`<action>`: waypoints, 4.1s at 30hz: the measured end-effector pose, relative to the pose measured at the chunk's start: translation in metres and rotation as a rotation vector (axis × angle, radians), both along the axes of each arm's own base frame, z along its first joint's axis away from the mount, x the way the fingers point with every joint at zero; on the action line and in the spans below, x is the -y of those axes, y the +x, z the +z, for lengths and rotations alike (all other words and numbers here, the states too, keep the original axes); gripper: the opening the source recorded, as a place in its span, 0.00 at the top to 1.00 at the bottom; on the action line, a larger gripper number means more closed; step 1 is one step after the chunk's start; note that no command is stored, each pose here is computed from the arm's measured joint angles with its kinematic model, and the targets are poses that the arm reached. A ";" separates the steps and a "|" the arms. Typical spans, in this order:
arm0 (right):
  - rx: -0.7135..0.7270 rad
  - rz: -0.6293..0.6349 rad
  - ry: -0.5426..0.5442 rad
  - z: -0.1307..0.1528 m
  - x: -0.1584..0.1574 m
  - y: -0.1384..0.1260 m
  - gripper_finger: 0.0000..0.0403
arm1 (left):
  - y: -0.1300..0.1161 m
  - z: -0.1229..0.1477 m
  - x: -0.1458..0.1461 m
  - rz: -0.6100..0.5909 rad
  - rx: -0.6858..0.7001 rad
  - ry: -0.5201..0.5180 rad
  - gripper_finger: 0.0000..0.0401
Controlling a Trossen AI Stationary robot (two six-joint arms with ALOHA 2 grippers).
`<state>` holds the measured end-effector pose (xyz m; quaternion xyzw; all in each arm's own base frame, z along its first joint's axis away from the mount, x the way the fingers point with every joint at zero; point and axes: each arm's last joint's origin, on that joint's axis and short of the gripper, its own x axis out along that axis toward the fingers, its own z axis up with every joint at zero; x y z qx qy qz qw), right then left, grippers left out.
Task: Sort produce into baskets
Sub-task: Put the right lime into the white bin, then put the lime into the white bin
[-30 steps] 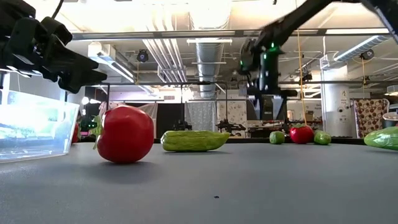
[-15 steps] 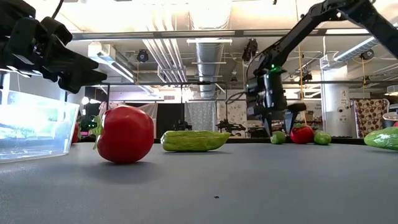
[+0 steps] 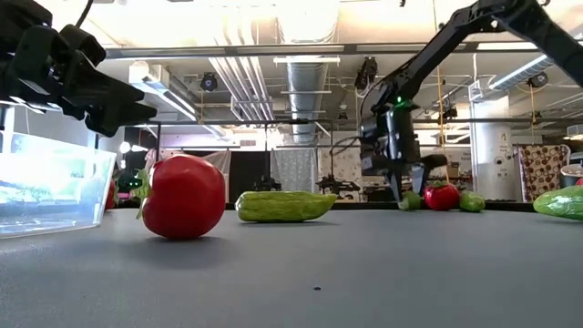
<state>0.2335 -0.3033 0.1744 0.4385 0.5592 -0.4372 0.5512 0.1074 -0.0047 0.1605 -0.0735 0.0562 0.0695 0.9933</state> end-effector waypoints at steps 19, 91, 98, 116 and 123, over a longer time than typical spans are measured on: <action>0.204 0.227 -0.028 0.162 -0.294 0.029 0.66 | 0.000 0.000 0.000 0.000 0.000 0.000 0.42; 0.229 0.006 -0.308 0.159 -0.421 0.010 0.25 | 0.041 0.099 -0.121 0.500 -0.379 -0.347 0.42; 0.231 0.134 -0.319 0.169 -0.404 0.019 0.23 | 0.057 0.116 -0.168 0.652 -0.756 -0.230 0.42; 0.183 0.469 -0.465 0.189 -0.362 0.032 0.10 | 0.100 0.058 -0.283 0.657 -1.246 -0.497 0.30; 0.178 0.437 -0.489 0.188 -0.360 0.031 0.10 | 0.105 0.020 -0.310 0.638 -1.380 -0.593 0.28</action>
